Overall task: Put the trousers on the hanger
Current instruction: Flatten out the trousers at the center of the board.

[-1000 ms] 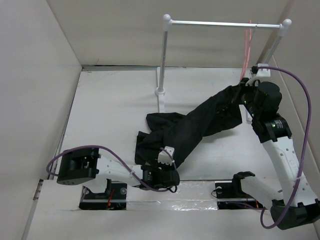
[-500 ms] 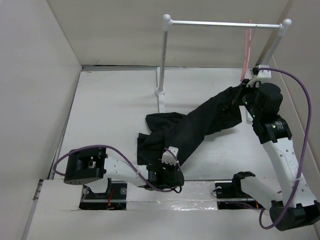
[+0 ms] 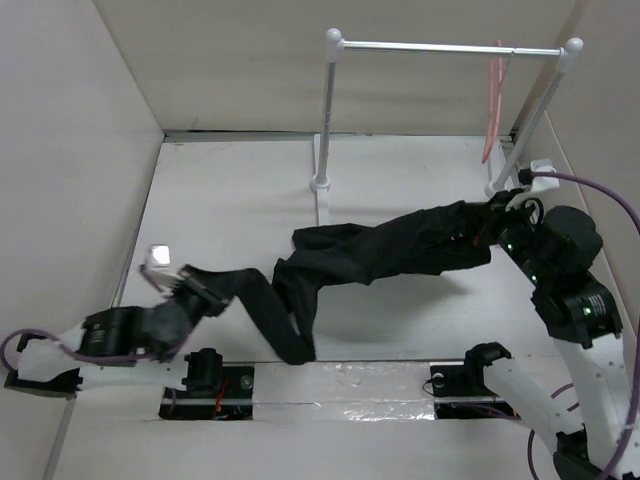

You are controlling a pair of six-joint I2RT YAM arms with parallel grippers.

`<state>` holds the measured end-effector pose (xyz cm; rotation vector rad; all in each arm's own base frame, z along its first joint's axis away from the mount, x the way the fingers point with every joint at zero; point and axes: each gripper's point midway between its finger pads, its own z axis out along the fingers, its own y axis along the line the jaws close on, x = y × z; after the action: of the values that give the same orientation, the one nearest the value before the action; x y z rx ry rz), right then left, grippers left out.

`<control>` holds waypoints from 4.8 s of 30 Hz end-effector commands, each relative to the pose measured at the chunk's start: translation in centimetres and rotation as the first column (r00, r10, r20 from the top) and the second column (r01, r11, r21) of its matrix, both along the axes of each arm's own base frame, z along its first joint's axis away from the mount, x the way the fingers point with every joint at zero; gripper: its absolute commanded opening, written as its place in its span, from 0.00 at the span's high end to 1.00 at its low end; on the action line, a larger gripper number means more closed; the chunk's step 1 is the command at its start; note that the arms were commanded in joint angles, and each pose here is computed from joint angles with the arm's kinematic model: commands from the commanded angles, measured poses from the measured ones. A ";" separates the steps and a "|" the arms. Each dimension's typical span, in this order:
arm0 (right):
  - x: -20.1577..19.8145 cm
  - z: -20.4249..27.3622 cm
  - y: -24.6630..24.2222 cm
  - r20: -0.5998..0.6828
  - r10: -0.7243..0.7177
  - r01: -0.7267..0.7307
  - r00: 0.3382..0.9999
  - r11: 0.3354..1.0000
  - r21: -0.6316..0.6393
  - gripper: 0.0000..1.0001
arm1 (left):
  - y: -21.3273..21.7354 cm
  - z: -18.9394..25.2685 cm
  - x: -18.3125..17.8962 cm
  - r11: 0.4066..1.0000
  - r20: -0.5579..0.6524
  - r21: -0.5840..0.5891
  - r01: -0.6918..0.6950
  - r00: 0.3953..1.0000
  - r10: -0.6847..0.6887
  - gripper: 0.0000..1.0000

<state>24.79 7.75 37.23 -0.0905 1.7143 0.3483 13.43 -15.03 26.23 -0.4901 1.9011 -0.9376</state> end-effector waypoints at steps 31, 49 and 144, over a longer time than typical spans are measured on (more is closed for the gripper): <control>15.6 -13.4 -14.4 -0.252 -0.434 0.477 0.865 0.867 0.145 0.03 | 9.4 6.9 4.3 0.803 0.349 0.211 -0.557 0.811 0.470 0.87; 3.3 -12.4 5.7 -0.069 0.214 -0.215 0.974 0.977 -0.004 1.00 | -0.8 0.8 16.7 0.769 0.254 0.456 -0.448 0.894 0.370 0.72; 7.8 -7.8 27.8 0.060 0.494 -0.477 0.867 0.859 -0.184 1.00 | 15.8 -14.1 19.4 0.738 -0.075 0.333 -0.587 0.764 0.641 0.80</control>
<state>35.21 34.89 29.39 -0.6669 1.6283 0.4831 30.51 2.11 11.93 -0.9999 1.7962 -0.0255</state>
